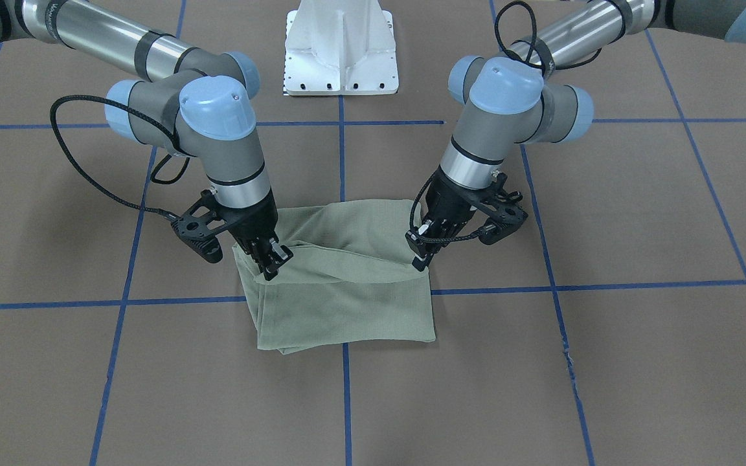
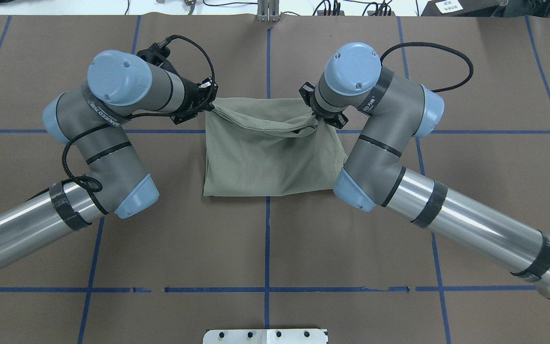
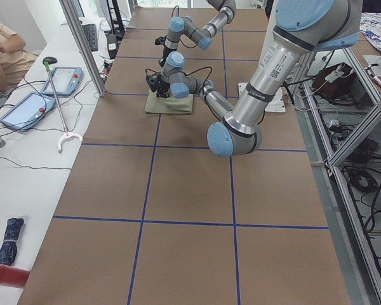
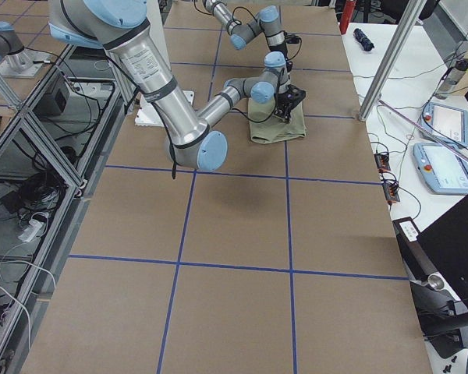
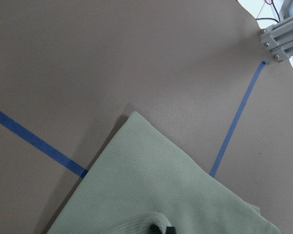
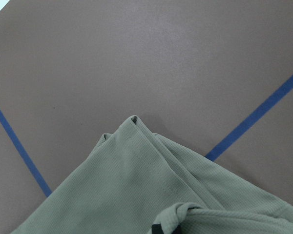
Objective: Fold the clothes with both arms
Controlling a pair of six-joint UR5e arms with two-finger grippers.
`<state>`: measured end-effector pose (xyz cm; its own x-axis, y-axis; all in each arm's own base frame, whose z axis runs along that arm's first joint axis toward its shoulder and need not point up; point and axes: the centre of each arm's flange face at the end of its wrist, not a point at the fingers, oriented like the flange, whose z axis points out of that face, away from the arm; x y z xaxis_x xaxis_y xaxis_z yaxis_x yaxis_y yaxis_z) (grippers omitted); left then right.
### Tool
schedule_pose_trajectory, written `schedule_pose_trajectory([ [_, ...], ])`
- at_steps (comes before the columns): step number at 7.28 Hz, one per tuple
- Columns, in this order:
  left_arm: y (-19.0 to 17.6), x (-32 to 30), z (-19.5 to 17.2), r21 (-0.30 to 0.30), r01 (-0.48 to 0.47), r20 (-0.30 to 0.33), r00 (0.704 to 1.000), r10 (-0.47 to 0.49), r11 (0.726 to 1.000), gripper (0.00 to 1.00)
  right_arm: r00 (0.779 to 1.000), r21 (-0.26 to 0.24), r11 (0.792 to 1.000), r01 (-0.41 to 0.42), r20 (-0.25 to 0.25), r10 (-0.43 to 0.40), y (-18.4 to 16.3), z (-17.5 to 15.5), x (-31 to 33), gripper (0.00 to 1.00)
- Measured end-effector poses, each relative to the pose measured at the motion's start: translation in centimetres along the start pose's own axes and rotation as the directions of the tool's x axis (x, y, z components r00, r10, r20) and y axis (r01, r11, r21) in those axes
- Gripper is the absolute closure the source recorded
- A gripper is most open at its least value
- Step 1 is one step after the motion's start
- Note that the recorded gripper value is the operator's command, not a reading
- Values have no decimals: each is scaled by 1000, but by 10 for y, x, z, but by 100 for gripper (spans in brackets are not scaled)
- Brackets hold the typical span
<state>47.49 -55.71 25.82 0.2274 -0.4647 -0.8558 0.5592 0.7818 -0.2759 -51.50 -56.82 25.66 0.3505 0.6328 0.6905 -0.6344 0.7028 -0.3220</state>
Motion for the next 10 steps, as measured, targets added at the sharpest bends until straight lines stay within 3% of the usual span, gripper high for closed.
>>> schedule_pose_trajectory([
  [2,-33,-15,36,50,-61,-1,998,61,997,57,993,-16,993,121,16,-120,-65,33,-3,0],
  [4,-56,-19,41,86,-100,1,995,100,991,58,968,-51,967,251,9,-251,-164,22,7,0],
  [5,-62,-19,39,92,-120,0,993,120,989,58,959,-61,958,282,8,-282,-195,15,16,0],
  [8,-94,-37,11,37,-287,4,958,287,957,57,953,-127,944,303,44,-300,-248,-17,47,0],
  [10,-130,-67,-32,-8,-397,-14,918,397,918,57,948,-128,939,319,61,-313,-263,-36,84,0],
])
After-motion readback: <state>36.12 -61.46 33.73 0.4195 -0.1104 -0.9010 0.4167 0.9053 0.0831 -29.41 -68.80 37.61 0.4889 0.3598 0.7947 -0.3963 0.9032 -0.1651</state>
